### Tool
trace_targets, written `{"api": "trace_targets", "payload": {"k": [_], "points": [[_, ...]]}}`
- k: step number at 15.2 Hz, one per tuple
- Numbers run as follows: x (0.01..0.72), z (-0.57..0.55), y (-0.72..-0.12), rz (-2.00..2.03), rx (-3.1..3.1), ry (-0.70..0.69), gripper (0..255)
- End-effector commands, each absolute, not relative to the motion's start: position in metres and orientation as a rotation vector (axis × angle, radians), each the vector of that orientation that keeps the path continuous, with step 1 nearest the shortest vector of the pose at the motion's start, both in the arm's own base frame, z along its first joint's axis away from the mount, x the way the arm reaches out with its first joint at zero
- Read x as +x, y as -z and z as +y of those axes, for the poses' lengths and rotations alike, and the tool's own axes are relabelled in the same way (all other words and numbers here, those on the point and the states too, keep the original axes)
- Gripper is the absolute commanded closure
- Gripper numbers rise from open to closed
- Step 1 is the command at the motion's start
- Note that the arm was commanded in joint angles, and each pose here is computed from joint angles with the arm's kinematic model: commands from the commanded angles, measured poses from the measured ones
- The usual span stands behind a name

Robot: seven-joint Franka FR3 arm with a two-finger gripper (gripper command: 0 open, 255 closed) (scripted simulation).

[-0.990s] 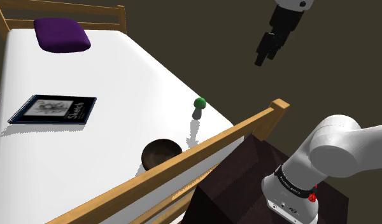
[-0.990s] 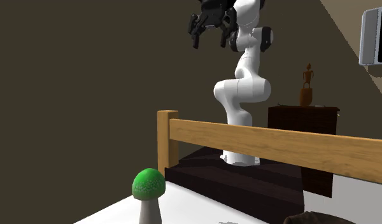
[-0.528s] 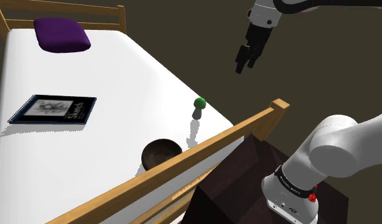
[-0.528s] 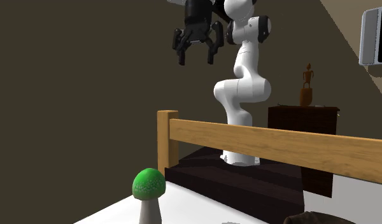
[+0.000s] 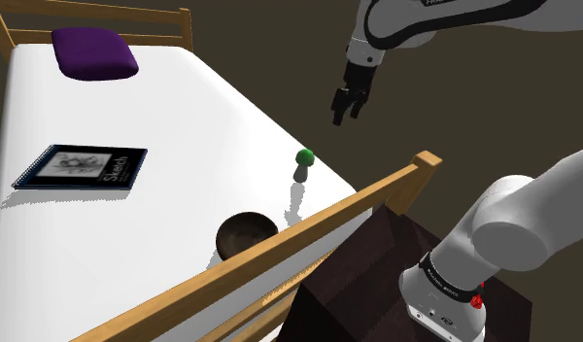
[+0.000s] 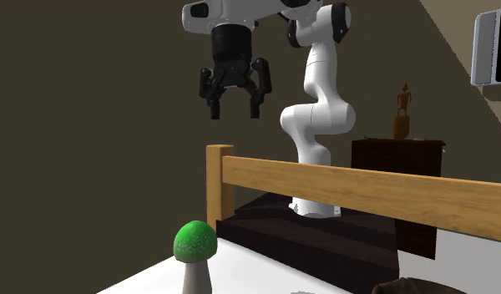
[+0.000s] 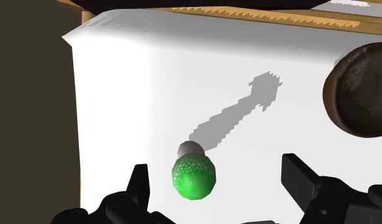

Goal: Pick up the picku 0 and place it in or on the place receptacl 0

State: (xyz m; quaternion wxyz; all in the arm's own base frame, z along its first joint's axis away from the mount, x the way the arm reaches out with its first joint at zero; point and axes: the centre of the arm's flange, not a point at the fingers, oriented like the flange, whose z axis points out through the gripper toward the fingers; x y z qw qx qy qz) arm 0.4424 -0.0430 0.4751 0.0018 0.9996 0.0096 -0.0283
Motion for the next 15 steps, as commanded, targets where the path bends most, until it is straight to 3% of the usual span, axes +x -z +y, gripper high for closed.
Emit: {"api": "trace_targets", "payload": {"k": [1, 15], "points": [[0.463, -0.049, -0.452, 0.035, 3.151, 0.110, 0], [0.580, -0.070, -0.306, 0.071, 3.245, 0.263, 0]]}}
